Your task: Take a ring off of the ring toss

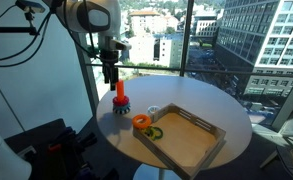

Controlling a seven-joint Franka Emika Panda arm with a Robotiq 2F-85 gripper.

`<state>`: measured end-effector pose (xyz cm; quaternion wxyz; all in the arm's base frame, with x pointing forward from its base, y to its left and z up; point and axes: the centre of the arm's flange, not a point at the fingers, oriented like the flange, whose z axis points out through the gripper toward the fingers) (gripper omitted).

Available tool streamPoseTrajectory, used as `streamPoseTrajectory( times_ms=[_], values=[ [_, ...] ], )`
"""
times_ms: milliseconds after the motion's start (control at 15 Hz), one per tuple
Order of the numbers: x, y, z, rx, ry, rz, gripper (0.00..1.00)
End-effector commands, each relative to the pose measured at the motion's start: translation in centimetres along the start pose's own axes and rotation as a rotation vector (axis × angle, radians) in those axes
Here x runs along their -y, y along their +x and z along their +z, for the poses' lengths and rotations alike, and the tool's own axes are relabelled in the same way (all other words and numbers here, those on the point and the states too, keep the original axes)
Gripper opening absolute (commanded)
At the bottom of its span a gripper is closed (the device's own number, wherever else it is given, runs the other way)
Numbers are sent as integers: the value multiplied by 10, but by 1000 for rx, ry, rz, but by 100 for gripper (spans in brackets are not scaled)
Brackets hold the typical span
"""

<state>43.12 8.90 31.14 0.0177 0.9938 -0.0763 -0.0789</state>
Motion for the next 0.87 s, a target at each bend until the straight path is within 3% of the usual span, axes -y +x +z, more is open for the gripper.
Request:
streamPoseTrajectory(
  times_ms=[0,333,800],
  values=[
    [3,-18,-38,-64,8,-16,100],
    [1,-22,-65,-130,26,-16,100],
    [5,-14,-53,-119,25,-19,100]
  ],
)
